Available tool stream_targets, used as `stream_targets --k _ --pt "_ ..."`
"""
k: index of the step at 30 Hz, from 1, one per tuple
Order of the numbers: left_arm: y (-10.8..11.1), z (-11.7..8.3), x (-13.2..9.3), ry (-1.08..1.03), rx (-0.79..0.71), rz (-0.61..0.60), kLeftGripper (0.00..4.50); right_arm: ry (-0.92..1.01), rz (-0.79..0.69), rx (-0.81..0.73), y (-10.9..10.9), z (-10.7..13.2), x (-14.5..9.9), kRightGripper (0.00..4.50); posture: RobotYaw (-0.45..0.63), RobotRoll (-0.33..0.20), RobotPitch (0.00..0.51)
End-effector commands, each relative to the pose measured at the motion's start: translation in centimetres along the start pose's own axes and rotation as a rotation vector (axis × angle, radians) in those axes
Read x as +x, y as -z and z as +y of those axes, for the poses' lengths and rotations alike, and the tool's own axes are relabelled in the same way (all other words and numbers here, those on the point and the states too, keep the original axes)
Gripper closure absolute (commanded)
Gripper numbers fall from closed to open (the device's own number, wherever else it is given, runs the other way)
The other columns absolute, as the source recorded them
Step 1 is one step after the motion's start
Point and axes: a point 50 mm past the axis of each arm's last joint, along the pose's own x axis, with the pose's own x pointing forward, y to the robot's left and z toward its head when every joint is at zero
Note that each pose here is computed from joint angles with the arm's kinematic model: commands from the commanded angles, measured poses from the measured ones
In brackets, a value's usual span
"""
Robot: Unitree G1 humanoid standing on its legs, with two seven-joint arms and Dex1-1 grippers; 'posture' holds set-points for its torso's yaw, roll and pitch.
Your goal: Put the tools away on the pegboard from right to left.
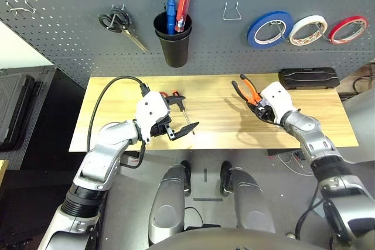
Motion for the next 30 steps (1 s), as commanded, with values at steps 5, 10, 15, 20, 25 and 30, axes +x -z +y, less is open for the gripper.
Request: stream_targets --k 5,10,15,20,25,30 --pt "-2.8 0.5 -0.1 -0.022 -0.015 -0.143 0.00 0.018 -0.272 -0.040 -5.3 -1.2 -1.0 2.41 0.18 0.000 0.199" --pt "-4.4 1.3 0.1 -0.045 -0.031 -0.222 0.00 0.041 -0.418 -0.024 -8.2 -1.8 -1.0 2.41 0.17 0.000 0.187" --pt "-5.3 2.0 0.3 -0.053 -0.036 -0.260 0.00 0.040 -0.516 0.005 -10.8 -1.6 -0.4 2.41 0.15 0.000 0.179" --pt "-5.7 2.4 0.3 -0.051 -0.026 -0.268 0.00 0.037 -0.596 0.033 -13.0 -1.1 0.1 2.41 0.14 0.000 0.175" --pt "-6.1 2.7 0.4 -0.057 -0.025 -0.281 0.00 0.058 -0.661 0.048 -15.0 -1.1 0.8 2.41 0.14 0.000 0.175" --pt "-6.2 2.9 0.6 -0.060 -0.026 -0.288 0.00 0.090 -0.745 0.052 -17.8 -1.4 2.0 2.41 0.13 0.000 0.172"
